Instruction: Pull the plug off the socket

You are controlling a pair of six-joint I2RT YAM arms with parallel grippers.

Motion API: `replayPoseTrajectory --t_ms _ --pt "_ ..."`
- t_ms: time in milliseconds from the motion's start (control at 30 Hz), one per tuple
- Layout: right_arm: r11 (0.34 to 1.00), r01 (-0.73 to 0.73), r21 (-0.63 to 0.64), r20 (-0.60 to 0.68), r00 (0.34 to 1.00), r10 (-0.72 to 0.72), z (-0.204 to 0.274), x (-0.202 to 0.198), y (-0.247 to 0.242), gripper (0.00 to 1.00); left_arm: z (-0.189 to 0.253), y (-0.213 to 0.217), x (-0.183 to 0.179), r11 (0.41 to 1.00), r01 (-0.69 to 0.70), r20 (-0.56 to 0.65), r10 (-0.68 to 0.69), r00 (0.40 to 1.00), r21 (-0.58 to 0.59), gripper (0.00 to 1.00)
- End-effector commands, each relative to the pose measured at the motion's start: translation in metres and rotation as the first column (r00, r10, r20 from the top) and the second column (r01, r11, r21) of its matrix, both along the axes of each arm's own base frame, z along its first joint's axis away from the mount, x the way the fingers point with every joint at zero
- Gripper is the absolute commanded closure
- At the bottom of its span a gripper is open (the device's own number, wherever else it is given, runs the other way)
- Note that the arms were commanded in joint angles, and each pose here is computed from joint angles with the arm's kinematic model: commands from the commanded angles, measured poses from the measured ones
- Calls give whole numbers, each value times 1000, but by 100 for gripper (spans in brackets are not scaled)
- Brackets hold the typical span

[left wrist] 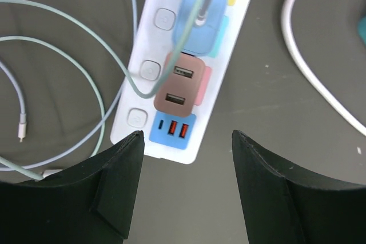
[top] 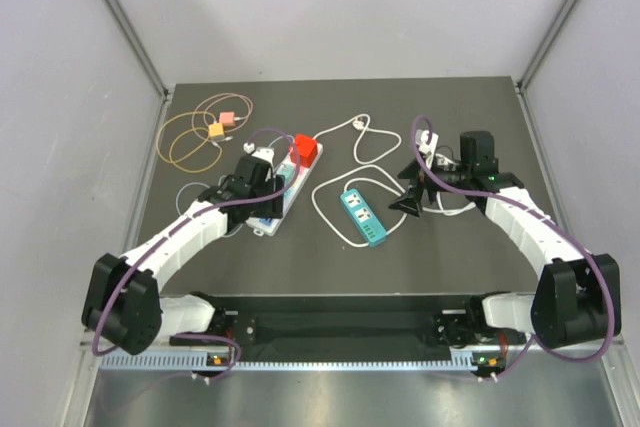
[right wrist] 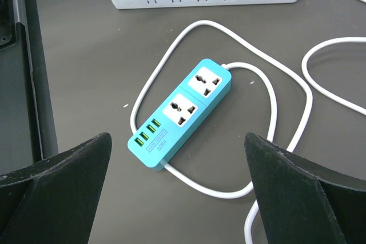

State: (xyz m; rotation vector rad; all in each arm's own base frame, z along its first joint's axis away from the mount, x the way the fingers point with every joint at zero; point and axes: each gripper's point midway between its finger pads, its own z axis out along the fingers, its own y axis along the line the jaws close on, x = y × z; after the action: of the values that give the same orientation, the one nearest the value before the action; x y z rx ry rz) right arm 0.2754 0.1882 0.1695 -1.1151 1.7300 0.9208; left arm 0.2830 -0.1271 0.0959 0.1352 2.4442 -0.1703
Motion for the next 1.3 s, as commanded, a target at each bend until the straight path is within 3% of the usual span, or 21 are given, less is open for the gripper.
replayPoseTrajectory --t_ms 0,533,767,867,967,1000,1033,1133,1267 --pt "999 -49 22 66 997 47 19 5 7 0 18 -3 28 1000 -15 98 13 995 23 32" --pt "999 -48 27 71 996 46 21 5 6 0 -4 -14 54 997 8 21 -9 1000 82 41" --pt "998 -50 30 74 996 47 23 4 6 0 -14 -15 56 995 9 3 -9 1000 96 51" --pt "998 -52 32 72 996 49 23 4 6 0 -17 -12 55 994 3 5 -3 1000 109 57" --pt "998 -54 34 72 996 52 23 3 6 0 -18 -12 56 994 6 10 -7 1000 110 70" --pt "998 -54 35 70 996 51 23 3 6 0 -18 -12 57 994 7 12 -9 1000 109 78" --pt "998 -56 36 67 996 53 23 3 7 0 -16 -14 57 995 10 15 -11 1000 101 98" --pt "996 -61 60 51 997 58 25 1 10 0 2 -24 55 999 28 50 -29 998 24 100" --pt "989 -47 137 -46 998 53 28 -2 27 0 45 -47 44 979 87 157 -58 986 -183 100"
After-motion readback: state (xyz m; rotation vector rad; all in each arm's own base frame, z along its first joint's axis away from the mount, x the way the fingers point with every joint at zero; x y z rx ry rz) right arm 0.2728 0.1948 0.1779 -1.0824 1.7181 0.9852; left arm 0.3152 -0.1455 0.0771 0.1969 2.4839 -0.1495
